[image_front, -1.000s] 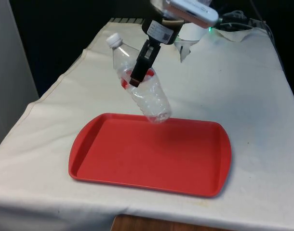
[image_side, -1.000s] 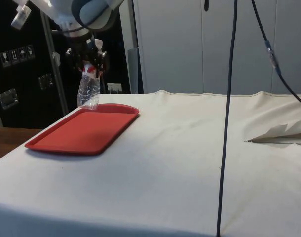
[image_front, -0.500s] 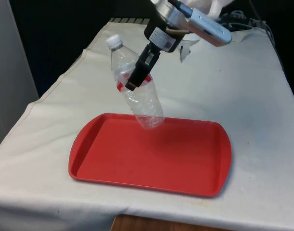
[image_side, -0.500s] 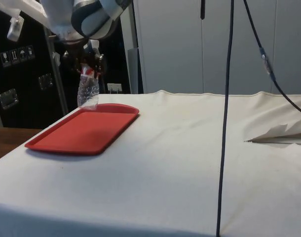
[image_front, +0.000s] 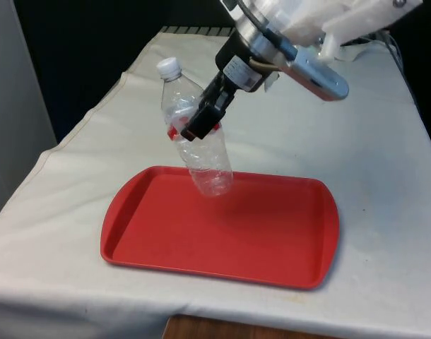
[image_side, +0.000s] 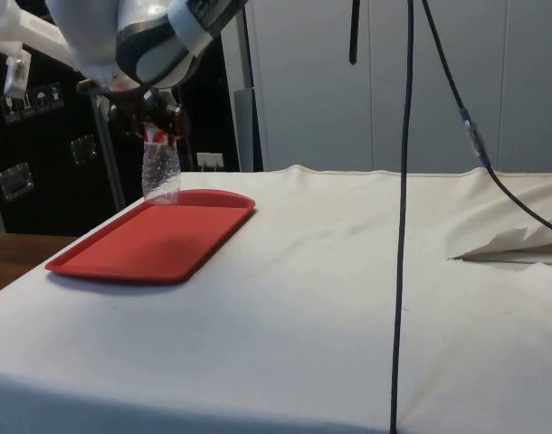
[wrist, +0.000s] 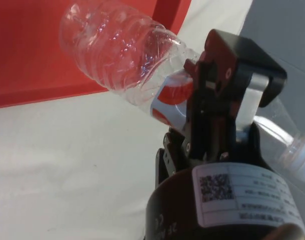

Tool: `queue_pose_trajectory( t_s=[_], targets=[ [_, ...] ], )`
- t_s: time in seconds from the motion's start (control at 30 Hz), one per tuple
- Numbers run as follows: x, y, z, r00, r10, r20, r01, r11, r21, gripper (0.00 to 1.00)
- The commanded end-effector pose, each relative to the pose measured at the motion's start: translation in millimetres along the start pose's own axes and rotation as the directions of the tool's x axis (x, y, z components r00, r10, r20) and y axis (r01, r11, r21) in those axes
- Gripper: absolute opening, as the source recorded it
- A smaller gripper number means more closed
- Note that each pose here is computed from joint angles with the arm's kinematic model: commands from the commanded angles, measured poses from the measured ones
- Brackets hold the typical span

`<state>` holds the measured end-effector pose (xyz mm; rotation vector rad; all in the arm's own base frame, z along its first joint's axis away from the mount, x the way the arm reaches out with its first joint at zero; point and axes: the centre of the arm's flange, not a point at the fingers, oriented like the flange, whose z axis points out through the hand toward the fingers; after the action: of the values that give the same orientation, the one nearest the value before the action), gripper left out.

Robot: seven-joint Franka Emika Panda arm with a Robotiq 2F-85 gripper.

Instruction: Place the bottle upright on the tray.

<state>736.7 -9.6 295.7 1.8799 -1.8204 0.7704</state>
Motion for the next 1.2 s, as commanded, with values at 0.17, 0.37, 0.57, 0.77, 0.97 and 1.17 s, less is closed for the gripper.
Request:
queue_pose_trajectory(
  t_s=[0.17,0.37,0.57,0.77,0.97,1.17],
  targets=[
    [-5.9,-3.7,1,0.9992,-0.017,-0.035,0.016,0.9998,-0.015,0.14],
    [-22.9,-9.4,5,0.9966,-0.027,-0.078,0.024,0.9989,-0.039,0.14],
    [-33.4,-13.1,1,0.9954,-0.022,-0.093,0.019,0.9991,-0.039,0.14],
    [-42.6,-13.2,0,0.9928,-0.006,-0.119,0.001,0.9992,-0.039,0.14],
    [-47.5,-11.3,3,0.9896,0.003,-0.144,-0.008,0.9993,-0.037,0.14],
    [-60.1,-11.1,9,0.9814,0.028,-0.19,-0.036,0.9986,-0.04,0.14]
  ],
)
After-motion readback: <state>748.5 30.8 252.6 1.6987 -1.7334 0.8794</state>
